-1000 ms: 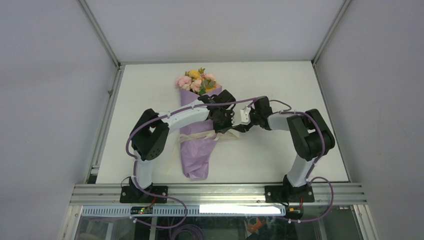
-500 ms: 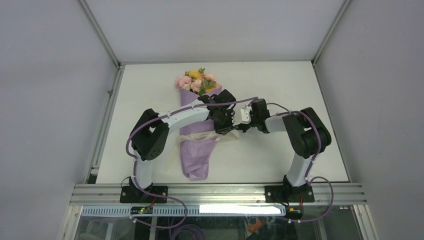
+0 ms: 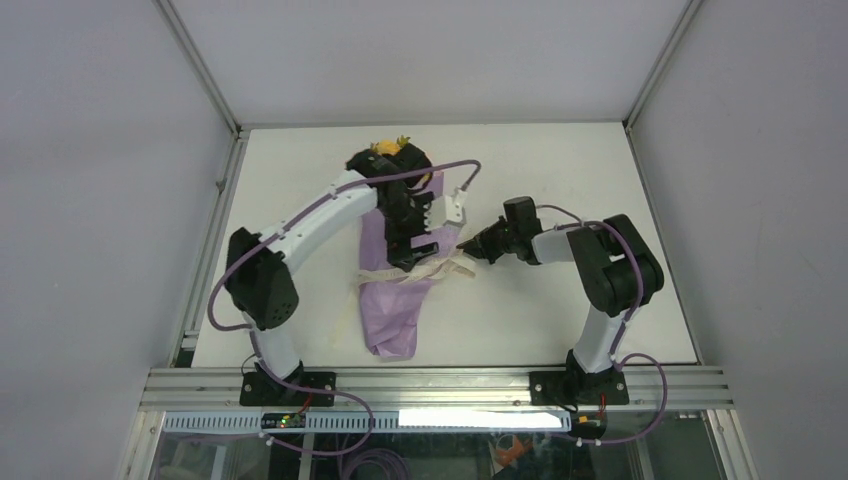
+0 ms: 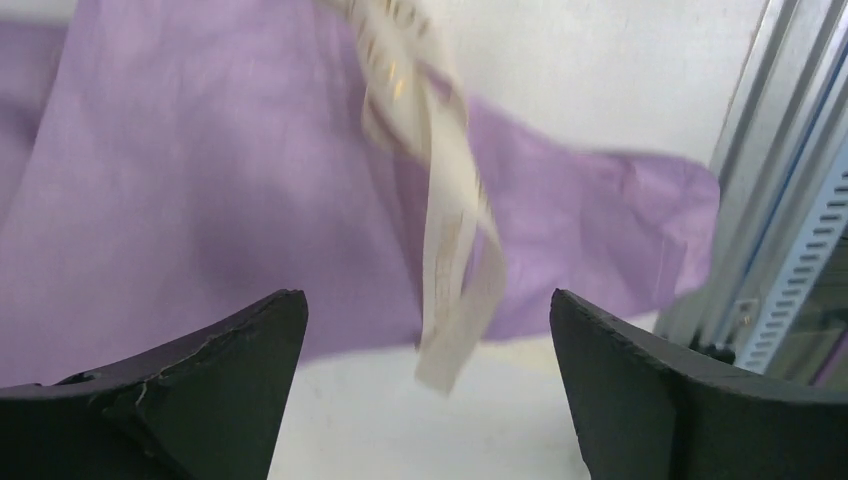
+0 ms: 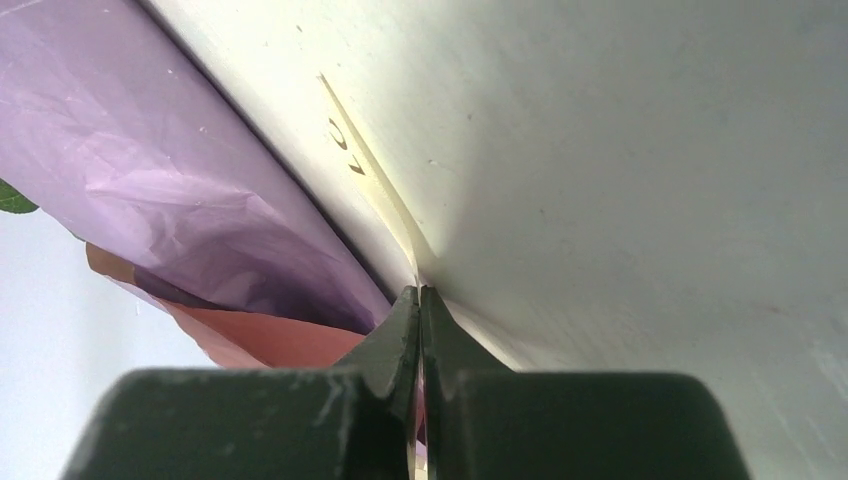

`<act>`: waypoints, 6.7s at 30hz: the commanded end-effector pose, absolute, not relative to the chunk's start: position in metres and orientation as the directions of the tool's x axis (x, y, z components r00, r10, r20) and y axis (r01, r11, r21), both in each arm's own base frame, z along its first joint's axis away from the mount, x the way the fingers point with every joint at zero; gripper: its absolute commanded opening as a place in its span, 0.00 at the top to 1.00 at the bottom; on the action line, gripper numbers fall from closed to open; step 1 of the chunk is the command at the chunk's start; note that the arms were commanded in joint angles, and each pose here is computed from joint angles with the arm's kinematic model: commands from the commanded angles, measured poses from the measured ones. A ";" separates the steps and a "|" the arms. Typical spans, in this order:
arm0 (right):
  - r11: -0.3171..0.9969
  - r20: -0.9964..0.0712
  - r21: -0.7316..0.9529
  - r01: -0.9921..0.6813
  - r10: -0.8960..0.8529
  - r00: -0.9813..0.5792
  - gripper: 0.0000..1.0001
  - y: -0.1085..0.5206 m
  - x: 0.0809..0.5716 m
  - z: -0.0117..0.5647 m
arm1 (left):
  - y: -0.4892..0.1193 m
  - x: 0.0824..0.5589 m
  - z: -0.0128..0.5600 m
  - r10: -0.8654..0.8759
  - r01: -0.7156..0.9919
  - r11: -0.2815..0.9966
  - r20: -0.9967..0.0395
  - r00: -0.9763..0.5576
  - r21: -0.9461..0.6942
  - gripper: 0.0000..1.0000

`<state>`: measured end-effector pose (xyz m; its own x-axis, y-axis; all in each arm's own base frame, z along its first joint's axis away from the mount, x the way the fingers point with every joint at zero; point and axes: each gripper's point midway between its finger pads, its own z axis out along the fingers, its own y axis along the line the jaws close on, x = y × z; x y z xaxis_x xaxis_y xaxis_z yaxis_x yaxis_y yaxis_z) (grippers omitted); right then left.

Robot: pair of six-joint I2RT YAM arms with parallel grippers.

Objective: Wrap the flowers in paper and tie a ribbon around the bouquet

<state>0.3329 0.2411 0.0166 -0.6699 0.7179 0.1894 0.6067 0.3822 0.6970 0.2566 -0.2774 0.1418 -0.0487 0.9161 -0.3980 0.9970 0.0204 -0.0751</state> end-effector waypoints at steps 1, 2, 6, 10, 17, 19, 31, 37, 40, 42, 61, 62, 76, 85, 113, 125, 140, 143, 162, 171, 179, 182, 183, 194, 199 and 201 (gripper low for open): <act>0.464 0.137 0.599 0.653 0.744 -0.654 1.00 0.220 0.323 -0.011 | -0.194 0.239 0.187 0.910 0.989 0.100 -0.392 -0.135 -0.108 0.05; 0.468 0.133 0.597 0.652 0.743 -0.656 1.00 0.219 0.323 -0.011 | -0.174 0.241 0.184 0.901 0.980 0.158 -0.389 -0.194 -0.122 0.07; 0.478 0.127 0.596 0.645 0.737 -0.664 1.00 0.220 0.326 -0.010 | -0.144 0.226 0.147 0.894 0.974 0.197 -0.387 -0.225 -0.112 0.44; 0.486 0.131 0.591 0.644 0.730 -0.671 1.00 0.222 0.328 -0.012 | -0.147 0.240 0.114 0.885 0.973 0.221 -0.405 -0.228 -0.065 0.32; 0.506 0.103 0.587 0.631 0.727 -0.679 1.00 0.220 0.329 -0.007 | -0.149 0.249 0.081 0.912 0.978 0.197 -0.354 -0.206 -0.063 0.27; 0.507 0.100 0.585 0.632 0.729 -0.677 1.00 0.219 0.328 -0.008 | -0.147 0.248 0.073 0.926 0.980 0.186 -0.322 -0.198 -0.070 0.32; 0.517 0.097 0.574 0.635 0.727 -0.680 1.00 0.218 0.331 -0.005 | -0.148 0.245 0.079 0.923 0.981 0.179 -0.332 -0.195 -0.079 1.00; 0.515 0.064 0.571 0.640 0.749 -0.660 1.00 0.199 0.342 0.006 | -0.139 0.253 0.081 0.929 0.972 0.230 -0.286 -0.235 -0.051 1.00; 0.410 -0.069 0.516 0.752 0.895 -0.441 1.00 0.072 0.347 0.024 | -0.073 0.271 0.085 0.919 0.932 0.360 -0.191 -0.345 0.048 1.00; 0.354 -0.215 0.432 0.829 0.934 -0.287 1.00 -0.028 0.324 0.042 | 0.010 0.289 0.081 0.850 0.841 0.523 -0.157 -0.502 0.139 1.00; 0.138 -0.575 0.238 0.961 0.818 0.025 1.00 -0.231 0.208 0.133 | 0.238 0.309 0.063 0.608 0.592 0.674 0.123 -0.784 0.443 1.00; 0.141 -0.576 0.239 0.961 0.817 0.023 1.00 -0.232 0.209 0.133 | 0.240 0.310 0.064 0.607 0.590 0.673 0.122 -0.785 0.446 1.00; 0.186 -0.613 0.154 0.970 0.788 -0.054 1.00 -0.246 0.222 0.142 | 0.236 0.301 0.055 0.605 0.591 0.692 0.115 -0.788 0.414 1.00; 0.193 -0.612 0.126 0.973 0.787 -0.077 1.00 -0.257 0.228 0.143 | 0.247 0.298 0.052 0.595 0.587 0.695 0.125 -0.794 0.415 1.00; 0.998 -0.359 0.051 0.042 0.058 -0.932 0.10 0.166 0.247 0.115 | -0.142 0.182 0.406 0.408 0.843 0.521 -0.829 -0.382 -0.132 1.00; 0.275 -0.987 0.163 -0.948 0.057 -0.153 0.02 0.388 0.235 0.305 | -0.142 0.162 0.420 0.372 0.840 0.528 -0.855 -0.361 -0.125 1.00; 0.047 -0.982 0.122 -0.991 -0.142 -0.127 0.22 0.476 0.217 0.234 | -0.135 0.164 0.410 0.401 0.829 0.550 -0.839 -0.368 -0.101 1.00; 0.069 -0.979 0.159 -0.985 -0.121 -0.166 0.31 0.480 0.219 0.230 | -0.135 0.164 0.409 0.401 0.831 0.547 -0.838 -0.370 -0.106 1.00; 0.414 -0.947 0.170 -0.894 -0.181 -0.264 1.00 0.405 0.252 0.194 | -0.033 0.189 0.175 0.946 0.948 0.242 -0.269 -0.183 0.205 0.31; 0.526 -0.922 0.243 -0.815 -0.135 -0.362 1.00 0.373 0.267 0.178 | -0.085 0.189 0.088 0.958 0.992 -0.050 -0.274 0.080 0.114 0.33; 0.613 -0.923 0.251 -0.749 -0.082 -0.376 1.00 0.320 0.292 0.190 | -0.198 0.204 0.101 0.921 0.998 -0.064 -0.385 0.053 -0.016 0.39; 0.602 -0.926 0.236 -0.763 -0.100 -0.365 1.00 0.307 0.287 0.193 | -0.231 0.198 0.138 0.848 0.997 -0.038 -0.530 -0.005 -0.071 0.41; 0.595 -0.927 0.226 -0.772 -0.113 -0.358 1.00 0.305 0.285 0.193 | -0.234 0.192 0.151 0.825 0.995 -0.040 -0.565 -0.021 -0.096 0.42; 0.335 -0.967 0.144 -0.931 -0.151 -0.204 1.00 0.330 0.243 0.216 | -0.254 0.213 0.234 0.453 0.973 0.170 -0.865 -0.216 -0.154 0.11; 0.294 -0.976 0.138 -0.946 -0.119 -0.180 1.00 0.340 0.236 0.224 | -0.262 0.231 0.219 0.434 0.978 0.190 -0.886 -0.165 -0.089 0.10; 0.289 -0.978 0.142 -0.947 -0.107 -0.179 1.00 0.343 0.236 0.226 | -0.265 0.238 0.208 0.437 0.974 0.213 -0.885 -0.162 -0.073 0.15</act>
<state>0.2372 0.3305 0.1945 -0.2768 -0.1883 -0.9423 -0.9145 0.3528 0.1981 0.2194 -0.2447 0.2001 -0.2322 0.5178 -0.8234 0.9676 0.2096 -0.1410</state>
